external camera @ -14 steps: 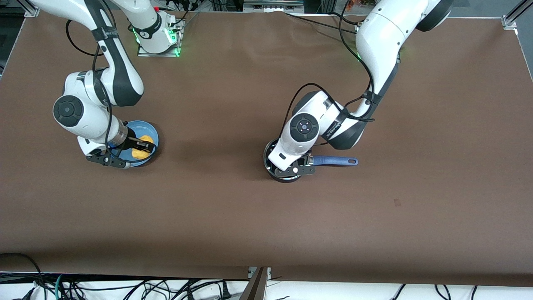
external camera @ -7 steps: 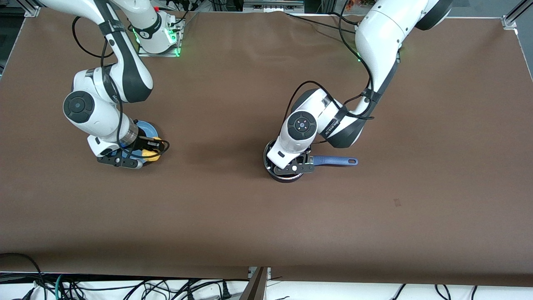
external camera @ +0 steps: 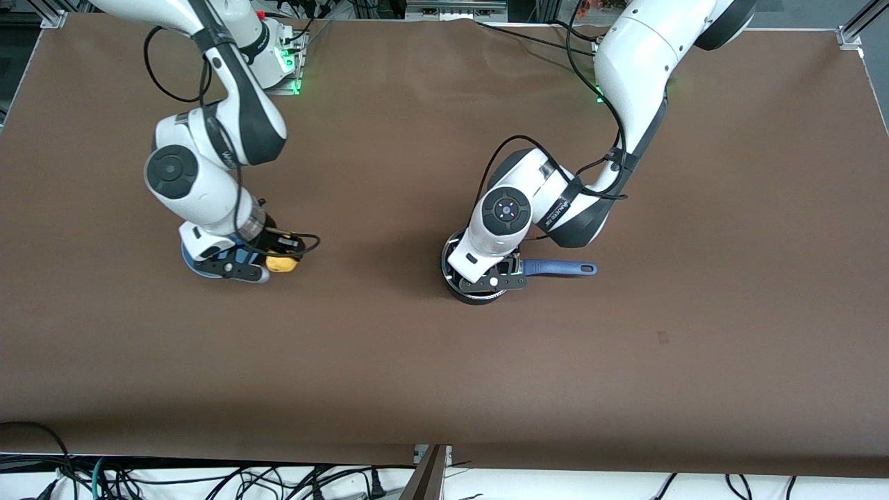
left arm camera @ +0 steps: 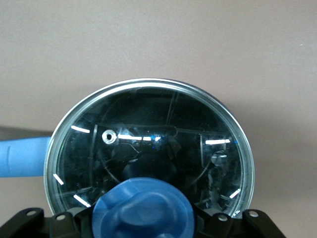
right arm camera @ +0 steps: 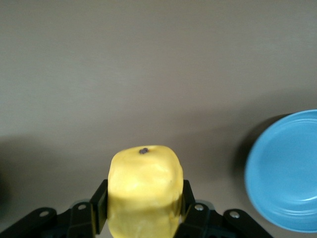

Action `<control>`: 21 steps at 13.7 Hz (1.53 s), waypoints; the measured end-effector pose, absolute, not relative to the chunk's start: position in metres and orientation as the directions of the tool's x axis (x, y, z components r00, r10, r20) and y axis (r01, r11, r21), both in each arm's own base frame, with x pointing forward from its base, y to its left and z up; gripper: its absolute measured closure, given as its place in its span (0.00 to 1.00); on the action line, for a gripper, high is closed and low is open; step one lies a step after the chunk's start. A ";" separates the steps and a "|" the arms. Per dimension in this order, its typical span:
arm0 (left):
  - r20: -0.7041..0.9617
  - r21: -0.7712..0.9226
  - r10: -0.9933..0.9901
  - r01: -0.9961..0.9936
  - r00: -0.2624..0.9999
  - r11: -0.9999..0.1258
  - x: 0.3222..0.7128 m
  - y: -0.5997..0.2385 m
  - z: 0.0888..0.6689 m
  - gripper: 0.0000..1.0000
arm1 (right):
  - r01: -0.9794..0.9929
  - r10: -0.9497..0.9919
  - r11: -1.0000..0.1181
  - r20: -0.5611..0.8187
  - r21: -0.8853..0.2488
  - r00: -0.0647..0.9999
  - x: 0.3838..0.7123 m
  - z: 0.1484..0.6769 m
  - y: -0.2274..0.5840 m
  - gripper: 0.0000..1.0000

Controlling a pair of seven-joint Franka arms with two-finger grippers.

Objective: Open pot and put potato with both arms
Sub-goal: 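Lift the lid aside with the left gripper while the right gripper carries the potato, then lower the potato into the saucepan and open the right gripper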

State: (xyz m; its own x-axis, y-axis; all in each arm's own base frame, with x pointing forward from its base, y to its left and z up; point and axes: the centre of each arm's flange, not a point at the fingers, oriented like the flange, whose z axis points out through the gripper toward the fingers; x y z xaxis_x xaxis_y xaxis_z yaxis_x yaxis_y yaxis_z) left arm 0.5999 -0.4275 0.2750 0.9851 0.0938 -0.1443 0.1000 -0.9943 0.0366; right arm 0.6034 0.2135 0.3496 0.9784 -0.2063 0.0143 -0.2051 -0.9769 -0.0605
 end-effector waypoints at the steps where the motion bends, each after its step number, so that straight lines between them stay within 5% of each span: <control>1: -0.147 0.032 0.098 0.103 0.984 -0.994 0.602 -0.424 0.279 0.57 | -0.216 -0.218 -0.974 0.019 -0.068 0.976 0.605 0.351 0.227 0.41; 12: -0.210 -0.001 -0.090 -0.092 0.974 -0.996 0.657 -0.207 0.400 0.57 | -0.397 -0.398 -0.897 -0.034 -0.196 0.917 0.583 0.350 0.416 0.41; 21: -0.124 -0.003 -0.211 -0.213 0.970 -0.977 0.591 -0.028 0.353 0.57 | -0.289 -0.321 -0.892 0.035 -0.349 0.947 0.546 0.270 0.530 0.41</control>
State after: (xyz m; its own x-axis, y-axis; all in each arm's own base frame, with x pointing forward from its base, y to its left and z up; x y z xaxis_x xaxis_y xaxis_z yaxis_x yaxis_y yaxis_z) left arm 0.5906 -0.0282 0.3530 0.9696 -0.2109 -0.1240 -0.2129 -0.9771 -0.0029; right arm 0.5463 0.5300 0.2699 0.9465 -0.3206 0.0355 -0.2889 -0.8915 -0.3489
